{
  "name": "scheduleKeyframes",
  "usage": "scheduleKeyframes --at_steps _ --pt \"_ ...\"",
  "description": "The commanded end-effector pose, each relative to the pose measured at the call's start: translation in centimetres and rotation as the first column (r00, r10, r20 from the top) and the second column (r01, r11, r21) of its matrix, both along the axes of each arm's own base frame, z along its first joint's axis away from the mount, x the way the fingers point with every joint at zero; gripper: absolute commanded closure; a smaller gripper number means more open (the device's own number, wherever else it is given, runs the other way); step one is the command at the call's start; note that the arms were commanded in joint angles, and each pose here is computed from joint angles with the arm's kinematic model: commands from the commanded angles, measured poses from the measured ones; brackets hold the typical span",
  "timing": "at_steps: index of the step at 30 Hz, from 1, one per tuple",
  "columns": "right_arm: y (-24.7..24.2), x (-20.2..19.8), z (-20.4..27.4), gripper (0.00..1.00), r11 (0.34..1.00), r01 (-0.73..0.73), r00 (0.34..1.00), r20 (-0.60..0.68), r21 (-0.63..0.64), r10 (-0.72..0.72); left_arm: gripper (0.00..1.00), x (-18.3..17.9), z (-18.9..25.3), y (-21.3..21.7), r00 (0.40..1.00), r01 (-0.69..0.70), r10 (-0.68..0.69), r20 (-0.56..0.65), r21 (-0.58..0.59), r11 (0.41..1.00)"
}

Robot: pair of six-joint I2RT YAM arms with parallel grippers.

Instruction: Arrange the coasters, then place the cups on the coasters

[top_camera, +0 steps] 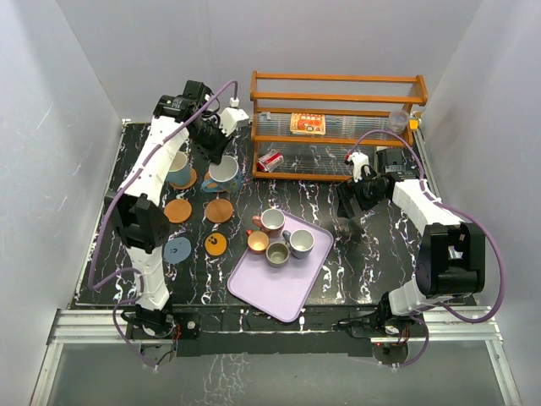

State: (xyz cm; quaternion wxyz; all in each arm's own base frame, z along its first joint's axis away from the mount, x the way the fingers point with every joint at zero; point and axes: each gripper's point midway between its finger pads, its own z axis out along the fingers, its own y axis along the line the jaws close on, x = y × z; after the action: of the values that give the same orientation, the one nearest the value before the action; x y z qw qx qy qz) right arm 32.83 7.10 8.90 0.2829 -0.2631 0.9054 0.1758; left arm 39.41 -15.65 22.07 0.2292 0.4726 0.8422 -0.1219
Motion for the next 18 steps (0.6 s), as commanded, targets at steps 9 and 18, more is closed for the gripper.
scheduleKeyframes --at_steps 9,18 --pt "0.2 0.7 1.3 0.02 1.000 -0.008 0.999 0.050 0.019 0.007 1.00 5.6 -1.6 4.2 0.986 -0.162 0.162 0.043 -0.015 0.987" --pt "0.1 0.7 1.0 0.02 1.000 -0.004 0.999 0.045 0.013 0.004 1.00 8.9 -4.2 5.3 0.977 -0.208 0.209 0.037 -0.010 0.978"
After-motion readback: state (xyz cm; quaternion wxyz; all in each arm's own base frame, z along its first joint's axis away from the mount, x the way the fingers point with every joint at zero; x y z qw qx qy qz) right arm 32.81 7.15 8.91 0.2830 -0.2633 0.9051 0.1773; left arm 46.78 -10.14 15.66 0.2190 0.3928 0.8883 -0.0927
